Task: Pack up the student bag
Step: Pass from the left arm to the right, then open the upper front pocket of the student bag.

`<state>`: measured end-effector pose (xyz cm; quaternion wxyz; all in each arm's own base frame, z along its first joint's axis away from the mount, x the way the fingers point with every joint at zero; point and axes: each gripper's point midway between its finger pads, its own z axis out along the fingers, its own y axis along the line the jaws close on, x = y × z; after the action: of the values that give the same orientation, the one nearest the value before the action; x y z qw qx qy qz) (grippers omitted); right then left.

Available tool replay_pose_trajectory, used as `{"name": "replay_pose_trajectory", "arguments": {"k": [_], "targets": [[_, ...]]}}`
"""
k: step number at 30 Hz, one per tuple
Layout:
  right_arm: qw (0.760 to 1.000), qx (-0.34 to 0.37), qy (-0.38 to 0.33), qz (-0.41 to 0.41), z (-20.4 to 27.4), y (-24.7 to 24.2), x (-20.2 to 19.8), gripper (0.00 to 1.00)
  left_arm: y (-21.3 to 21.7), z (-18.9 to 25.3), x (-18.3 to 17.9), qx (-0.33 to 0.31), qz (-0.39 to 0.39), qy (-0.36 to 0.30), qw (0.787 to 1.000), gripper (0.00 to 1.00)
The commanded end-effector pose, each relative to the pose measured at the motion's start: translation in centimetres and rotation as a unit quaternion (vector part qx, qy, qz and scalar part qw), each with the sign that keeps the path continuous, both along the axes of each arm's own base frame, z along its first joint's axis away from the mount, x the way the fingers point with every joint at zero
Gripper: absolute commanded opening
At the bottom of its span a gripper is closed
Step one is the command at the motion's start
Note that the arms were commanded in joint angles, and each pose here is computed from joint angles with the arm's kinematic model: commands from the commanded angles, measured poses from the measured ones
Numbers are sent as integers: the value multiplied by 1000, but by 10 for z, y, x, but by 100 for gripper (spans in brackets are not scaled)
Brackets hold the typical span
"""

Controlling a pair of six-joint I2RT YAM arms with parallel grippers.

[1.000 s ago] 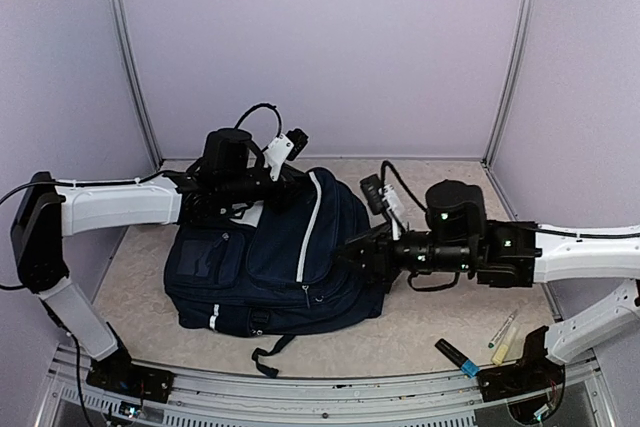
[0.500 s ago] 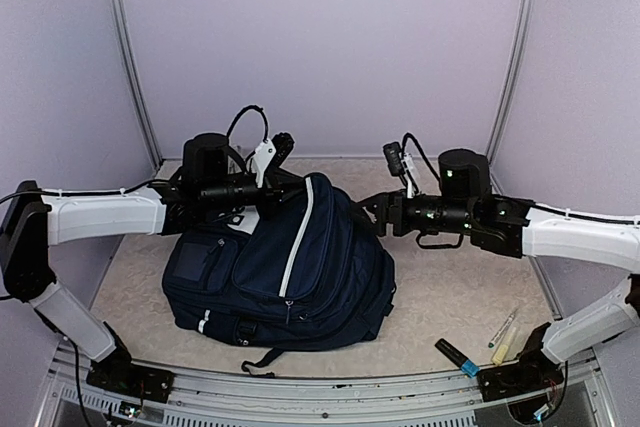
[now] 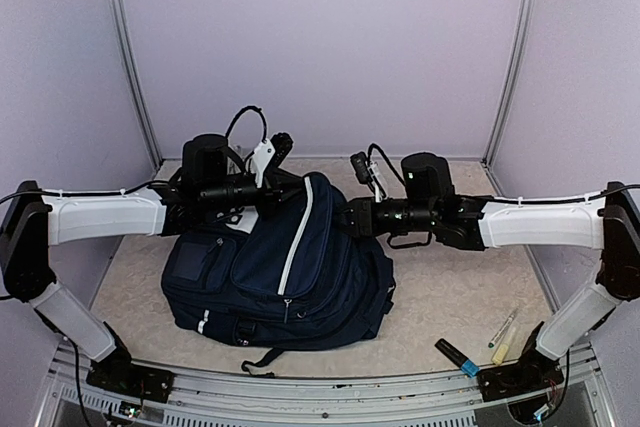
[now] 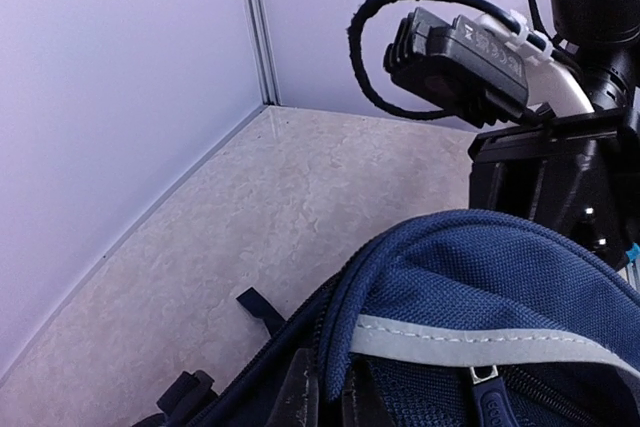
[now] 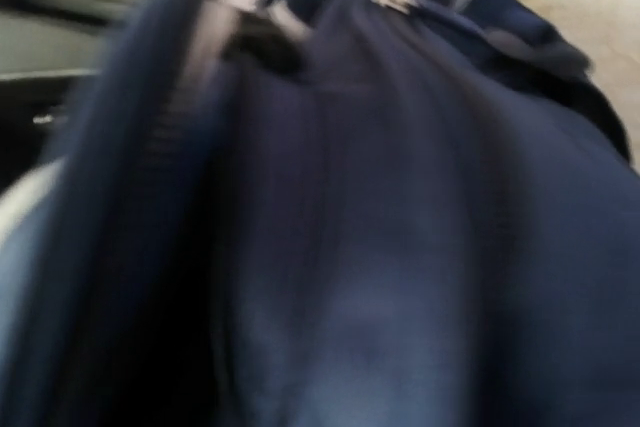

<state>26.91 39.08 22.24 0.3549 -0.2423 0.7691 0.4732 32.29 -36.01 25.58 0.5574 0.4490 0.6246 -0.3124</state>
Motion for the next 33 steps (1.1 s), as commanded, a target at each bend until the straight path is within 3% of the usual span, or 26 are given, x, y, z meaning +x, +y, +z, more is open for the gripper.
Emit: {"name": "replay_pose_trajectory", "arguments": {"k": [1,2,3,4,5,9,12,15,20,24,29,33], "targets": [[1000,20,-17,11,17,12,-4,0,-6,77,-3,-90,21,-62,994,25],[1000,21,-21,0,21,9,-2,0,2,76,12,-83,71,-52,993,55],[999,22,-26,-14,28,5,0,0,13,75,28,-71,130,-40,988,75],[999,20,-25,-32,31,0,4,0,23,76,41,-55,181,-31,982,93],[998,20,-26,-50,37,-4,7,0,34,77,50,-34,224,-23,974,98],[995,41,-38,-84,59,-12,9,0,50,107,36,-8,255,-46,966,99],[992,50,-48,-102,72,-14,11,0,50,141,0,-33,236,-73,968,99],[990,62,-54,-117,83,-16,12,0,24,151,-45,-16,189,-72,979,99],[985,76,-63,-142,94,-23,13,0,-17,97,-108,48,172,-13,984,99],[984,77,-64,-144,94,-22,12,0,-31,50,-129,108,204,-10,973,99],[986,73,-61,-139,90,-20,11,0,-30,-7,-117,199,242,-4,950,99],[986,72,-61,-135,89,-19,9,0,-11,-29,-94,234,283,5,930,99]]}}
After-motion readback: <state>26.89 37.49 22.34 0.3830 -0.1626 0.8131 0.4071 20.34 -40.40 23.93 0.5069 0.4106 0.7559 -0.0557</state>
